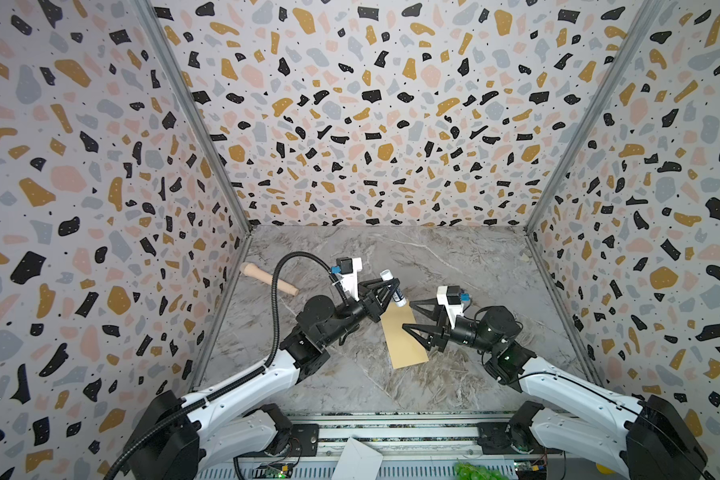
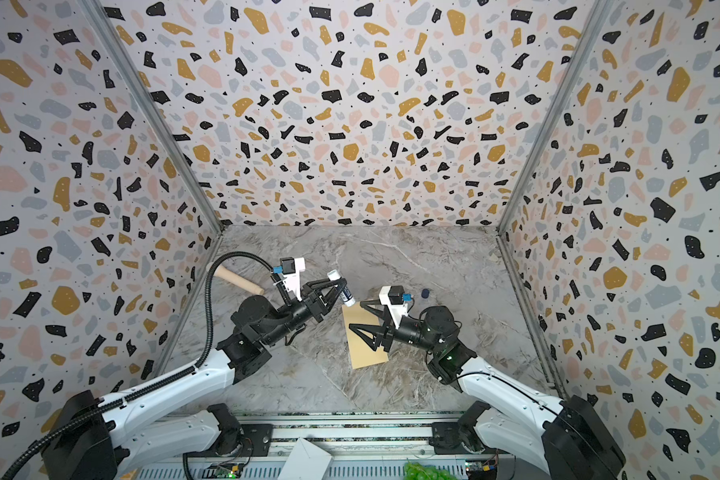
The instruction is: Place the letter into the envelope and seal it
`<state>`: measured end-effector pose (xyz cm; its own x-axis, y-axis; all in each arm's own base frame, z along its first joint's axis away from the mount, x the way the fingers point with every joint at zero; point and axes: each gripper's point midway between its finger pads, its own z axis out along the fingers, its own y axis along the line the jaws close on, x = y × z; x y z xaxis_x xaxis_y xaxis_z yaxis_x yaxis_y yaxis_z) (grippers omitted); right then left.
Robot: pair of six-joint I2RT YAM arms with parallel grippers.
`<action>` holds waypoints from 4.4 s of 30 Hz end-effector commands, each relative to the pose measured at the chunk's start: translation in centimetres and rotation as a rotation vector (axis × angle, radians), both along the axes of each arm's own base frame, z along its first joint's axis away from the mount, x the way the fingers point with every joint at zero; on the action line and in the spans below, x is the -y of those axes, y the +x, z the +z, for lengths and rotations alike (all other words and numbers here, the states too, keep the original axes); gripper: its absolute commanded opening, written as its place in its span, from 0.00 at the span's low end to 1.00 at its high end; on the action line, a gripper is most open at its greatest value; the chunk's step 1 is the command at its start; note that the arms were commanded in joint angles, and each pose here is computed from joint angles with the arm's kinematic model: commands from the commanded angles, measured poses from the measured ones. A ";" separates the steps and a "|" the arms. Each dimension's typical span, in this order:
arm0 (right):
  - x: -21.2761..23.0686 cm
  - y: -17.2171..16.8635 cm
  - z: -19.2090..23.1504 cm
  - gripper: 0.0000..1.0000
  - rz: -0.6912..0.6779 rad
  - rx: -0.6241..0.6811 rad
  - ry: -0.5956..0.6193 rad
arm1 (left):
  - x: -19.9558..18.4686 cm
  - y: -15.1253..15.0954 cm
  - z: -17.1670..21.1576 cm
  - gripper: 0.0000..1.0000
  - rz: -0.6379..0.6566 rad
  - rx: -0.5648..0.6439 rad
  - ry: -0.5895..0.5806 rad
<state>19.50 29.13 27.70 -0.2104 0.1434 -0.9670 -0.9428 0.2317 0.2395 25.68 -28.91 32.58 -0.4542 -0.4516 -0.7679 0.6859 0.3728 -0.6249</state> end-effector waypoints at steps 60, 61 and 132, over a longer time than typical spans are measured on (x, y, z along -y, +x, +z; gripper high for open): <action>-3.1 2.5 3.2 0.64 -0.665 0.357 -0.368 | -0.9 -0.2 2.1 0.00 0.074 0.263 0.160; -2.4 2.1 3.3 0.66 -0.618 0.333 -0.331 | -1.1 -0.5 2.3 0.00 0.080 0.320 0.195; -5.9 3.0 3.9 0.40 -0.100 -0.354 -0.463 | -1.2 -1.3 -1.0 0.00 0.125 0.610 0.612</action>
